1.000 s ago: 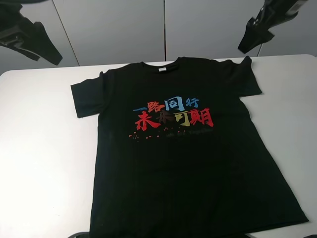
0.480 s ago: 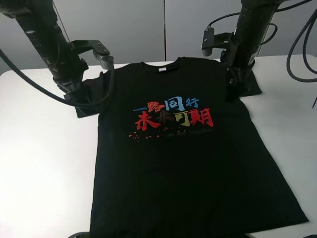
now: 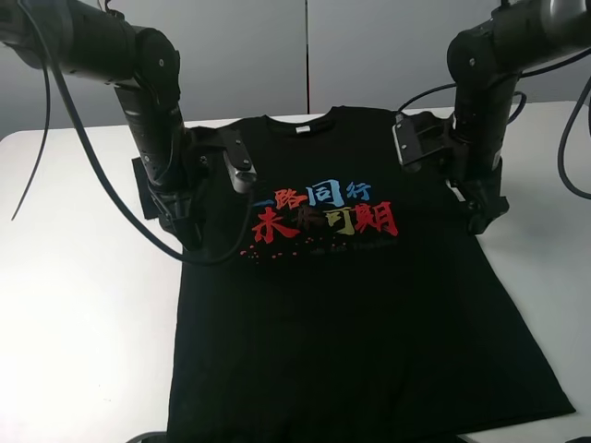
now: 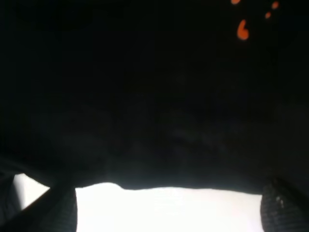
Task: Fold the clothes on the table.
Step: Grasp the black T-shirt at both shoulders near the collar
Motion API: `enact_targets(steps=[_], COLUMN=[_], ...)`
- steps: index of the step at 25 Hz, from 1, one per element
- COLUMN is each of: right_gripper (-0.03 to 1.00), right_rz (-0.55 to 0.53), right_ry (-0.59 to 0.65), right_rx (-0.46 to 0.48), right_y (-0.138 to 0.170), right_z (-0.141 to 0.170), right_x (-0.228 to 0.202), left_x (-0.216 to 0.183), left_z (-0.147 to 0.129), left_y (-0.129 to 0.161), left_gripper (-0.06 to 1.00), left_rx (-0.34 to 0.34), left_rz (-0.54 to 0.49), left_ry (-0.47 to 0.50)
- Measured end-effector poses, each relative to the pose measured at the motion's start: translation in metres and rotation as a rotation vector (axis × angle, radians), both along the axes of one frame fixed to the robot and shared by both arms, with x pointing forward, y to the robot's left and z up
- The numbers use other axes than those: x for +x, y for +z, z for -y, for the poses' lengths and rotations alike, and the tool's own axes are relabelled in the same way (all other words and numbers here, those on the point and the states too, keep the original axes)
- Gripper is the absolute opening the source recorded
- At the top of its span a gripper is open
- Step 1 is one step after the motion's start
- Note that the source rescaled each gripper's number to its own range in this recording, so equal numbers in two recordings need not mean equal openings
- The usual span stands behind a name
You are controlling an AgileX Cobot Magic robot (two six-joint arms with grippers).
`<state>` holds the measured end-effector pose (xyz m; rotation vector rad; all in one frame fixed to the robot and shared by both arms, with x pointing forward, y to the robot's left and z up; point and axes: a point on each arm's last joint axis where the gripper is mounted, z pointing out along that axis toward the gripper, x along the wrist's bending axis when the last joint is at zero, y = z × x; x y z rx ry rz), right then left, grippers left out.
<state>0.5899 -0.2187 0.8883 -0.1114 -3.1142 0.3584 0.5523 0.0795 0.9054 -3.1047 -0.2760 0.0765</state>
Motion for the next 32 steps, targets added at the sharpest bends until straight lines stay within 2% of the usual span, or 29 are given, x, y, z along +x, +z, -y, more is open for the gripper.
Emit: enact_targets(steps=[3, 11, 16, 22, 32], right_gripper=[0.93, 0.93, 0.93, 0.93, 0.93], right_rz=[0.021, 0.044, 0.058, 0.067, 0.072], right_ry=[0.006, -0.012, -0.025, -0.044, -0.074], right_rx=[0.012, 0.02, 0.033, 0.052, 0.091], right_y=[-0.001, -0.001, -0.001, -0.002, -0.002], right_z=[-0.001, -0.002, -0.003, -0.004, -0.008], right_x=[0.001, 0.003, 0.004, 0.004, 0.005], left_x=[0.001, 0.006, 0.004, -0.004, -0.003], left_z=[-0.001, 0.003, 0.006, 0.017, 0.018], left_y=[-0.009, -0.031, -0.033, -0.035, -0.038], left_gripper=[0.98, 0.98, 0.98, 0.98, 0.98], left_rx=[0.02, 0.013, 0.016, 0.056, 0.093], left_rz=[-0.005, 0.005, 0.007, 0.032, 0.043], left_ry=[-0.009, -0.009, -0.022, -0.102, -0.092])
